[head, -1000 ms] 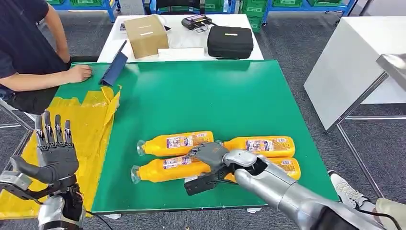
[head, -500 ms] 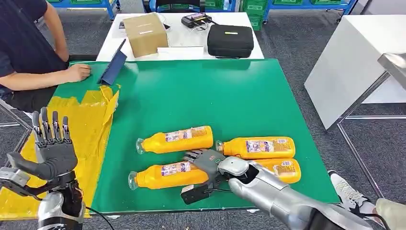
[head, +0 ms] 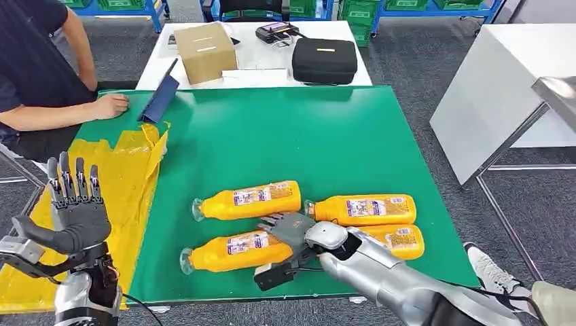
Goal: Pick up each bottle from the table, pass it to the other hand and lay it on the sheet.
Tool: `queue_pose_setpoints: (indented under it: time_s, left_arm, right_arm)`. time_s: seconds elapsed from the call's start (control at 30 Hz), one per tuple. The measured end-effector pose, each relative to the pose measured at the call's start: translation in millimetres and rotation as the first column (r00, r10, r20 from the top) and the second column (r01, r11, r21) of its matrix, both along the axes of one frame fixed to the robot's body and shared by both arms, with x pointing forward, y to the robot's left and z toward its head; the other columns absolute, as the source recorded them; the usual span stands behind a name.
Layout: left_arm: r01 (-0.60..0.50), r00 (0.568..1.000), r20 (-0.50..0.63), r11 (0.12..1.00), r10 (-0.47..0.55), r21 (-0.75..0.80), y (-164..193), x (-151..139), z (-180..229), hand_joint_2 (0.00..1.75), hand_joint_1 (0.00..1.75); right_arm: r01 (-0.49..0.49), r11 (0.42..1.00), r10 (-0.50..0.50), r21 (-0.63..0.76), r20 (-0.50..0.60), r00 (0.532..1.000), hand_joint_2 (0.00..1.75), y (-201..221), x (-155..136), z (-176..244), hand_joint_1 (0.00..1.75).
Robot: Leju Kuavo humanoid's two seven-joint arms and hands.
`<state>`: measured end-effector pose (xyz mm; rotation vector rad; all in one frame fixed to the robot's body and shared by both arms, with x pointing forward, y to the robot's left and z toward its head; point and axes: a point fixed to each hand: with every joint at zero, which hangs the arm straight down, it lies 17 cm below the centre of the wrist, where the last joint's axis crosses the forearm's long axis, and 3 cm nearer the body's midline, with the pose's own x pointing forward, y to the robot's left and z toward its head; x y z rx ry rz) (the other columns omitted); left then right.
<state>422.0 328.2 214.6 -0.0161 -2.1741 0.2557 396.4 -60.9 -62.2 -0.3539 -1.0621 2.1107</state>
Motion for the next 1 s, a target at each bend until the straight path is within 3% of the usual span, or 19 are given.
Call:
queue_pose_setpoints:
  time_s: [0.6, 0.7, 0.77, 0.87, 0.93, 1.0]
  left_arm:
    - [0.0, 1.0, 0.005, 1.0, 0.0, 0.0, 0, 2, 3, 0.0, 0.0]
    - [0.008, 1.0, 0.005, 1.0, -0.008, -0.008, 0, 2, 2, 0.0, 0.0]
    - [0.02, 1.0, 0.009, 0.999, -0.02, -0.028, 0, 1, 1, 0.0, 0.0]
    - [0.037, 0.999, 0.01, 0.996, -0.036, -0.082, 5, -3, -4, 0.0, 0.0]
    - [0.059, 0.998, -0.007, 0.989, -0.061, -0.136, 10, -11, -14, 0.0, 0.0]
    - [0.065, 0.998, -0.014, 0.985, -0.068, -0.157, 15, -21, -20, 0.0, 0.0]
  right_arm:
    - [0.014, 1.0, -0.013, 0.02, -0.024, 1.0, 1.75, 2, -1, 0, 1.75]
    - [0.034, 0.997, -0.028, 0.075, -0.076, 0.997, 1.75, 8, -6, 0, 1.75]
    - [0.092, 0.974, -0.054, 0.207, -0.182, 0.982, 1.75, 23, -15, 8, 1.75]
    - [0.259, 0.819, -0.098, 0.513, -0.32, 0.942, 1.75, 55, -26, 39, 1.75]
    - [0.366, 0.619, -0.107, 0.695, -0.387, 0.916, 1.75, 74, -36, 75, 1.75]
    - [0.439, 0.421, -0.097, 0.794, -0.442, 0.892, 1.75, 83, -48, 109, 1.75]
